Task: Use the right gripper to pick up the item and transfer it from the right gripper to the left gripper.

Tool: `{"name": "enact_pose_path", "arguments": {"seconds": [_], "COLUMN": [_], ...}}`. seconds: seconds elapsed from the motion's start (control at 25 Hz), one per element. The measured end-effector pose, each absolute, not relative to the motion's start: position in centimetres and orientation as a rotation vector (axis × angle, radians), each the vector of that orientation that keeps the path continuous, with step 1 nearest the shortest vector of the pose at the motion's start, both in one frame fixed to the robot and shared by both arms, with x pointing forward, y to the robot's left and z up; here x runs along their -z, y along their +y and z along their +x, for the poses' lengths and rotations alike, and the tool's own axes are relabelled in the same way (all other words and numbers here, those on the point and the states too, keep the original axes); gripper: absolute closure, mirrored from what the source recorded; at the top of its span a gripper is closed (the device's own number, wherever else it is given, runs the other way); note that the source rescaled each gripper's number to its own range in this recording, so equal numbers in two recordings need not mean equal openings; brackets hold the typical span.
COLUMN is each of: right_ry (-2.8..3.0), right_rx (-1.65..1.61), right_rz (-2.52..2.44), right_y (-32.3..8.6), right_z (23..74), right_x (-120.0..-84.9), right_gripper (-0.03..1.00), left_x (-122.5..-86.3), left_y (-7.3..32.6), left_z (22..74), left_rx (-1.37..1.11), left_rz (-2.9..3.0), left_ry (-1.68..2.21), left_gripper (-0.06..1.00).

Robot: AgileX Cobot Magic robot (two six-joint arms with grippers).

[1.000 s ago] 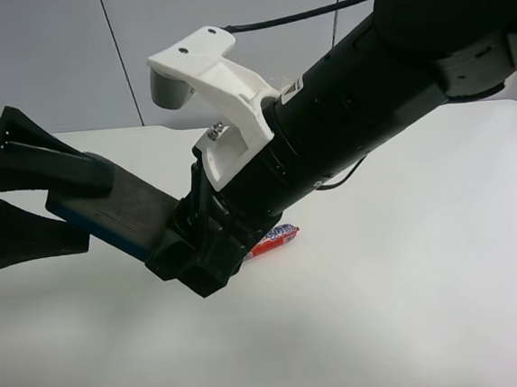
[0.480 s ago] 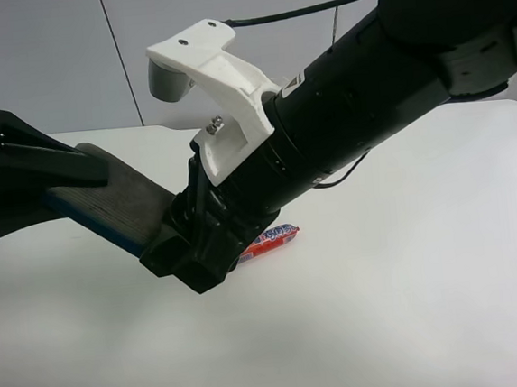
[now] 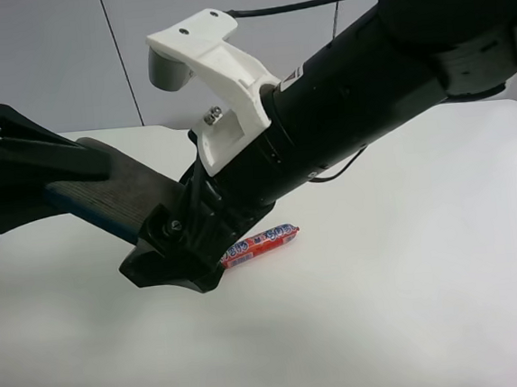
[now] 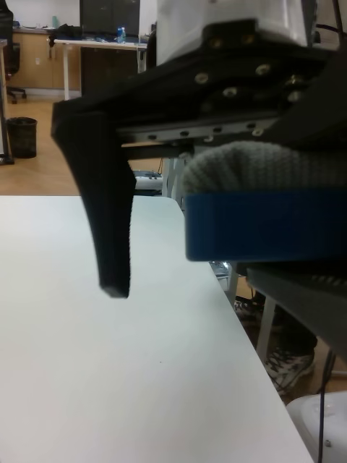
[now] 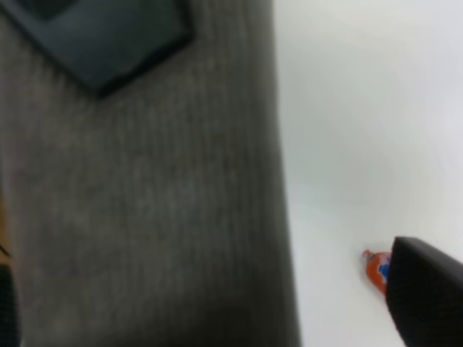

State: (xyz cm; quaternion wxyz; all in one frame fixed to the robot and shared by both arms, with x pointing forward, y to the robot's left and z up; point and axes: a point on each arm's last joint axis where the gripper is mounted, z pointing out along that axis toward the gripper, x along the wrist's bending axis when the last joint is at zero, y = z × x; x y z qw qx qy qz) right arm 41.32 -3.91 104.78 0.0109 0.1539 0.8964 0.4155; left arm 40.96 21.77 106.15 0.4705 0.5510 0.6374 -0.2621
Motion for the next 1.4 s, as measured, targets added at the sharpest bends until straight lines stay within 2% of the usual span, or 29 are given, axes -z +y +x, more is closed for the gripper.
{"name": "enact_pose_path", "arguments": {"seconds": [0.32, 0.68, 0.92, 1.08, 1.2, 1.4], "right_ry": [2.835, 2.964, 2.804, 2.718, 2.663, 2.544], "right_rx": [-1.193, -0.784, -0.849, -0.880, -0.923, -1.105], "right_rz": [0.375, 0.648, 0.730, 0.817, 0.880, 0.887], "right_y": [-7.5, -14.7, -19.2, -22.7, -25.0, -27.3], "right_z": [38.5, 34.0, 31.3, 28.9, 27.3, 25.4], "right_x": [-108.5, -111.2, -113.2, -111.2, -108.5, -105.4], "right_gripper": [-0.02, -0.02, -0.02, -0.02, -0.02, -0.02], "left_x": [-106.1, -106.1, -106.1, -106.1, -106.1, -106.1], "left_y": [21.8, 21.8, 21.8, 21.8, 21.8, 21.8], "left_z": [41.0, 41.0, 41.0, 41.0, 41.0, 41.0], "left_rx": [0.641, 0.634, 0.629, 0.629, 0.622, 0.616], "left_rz": [1.351, 1.356, 1.353, 1.354, 1.362, 1.368], "left_ry": [1.561, 1.565, 1.566, 1.567, 1.559, 1.553], "left_gripper": [0.94, 0.94, 0.94, 0.94, 0.94, 0.94]}}
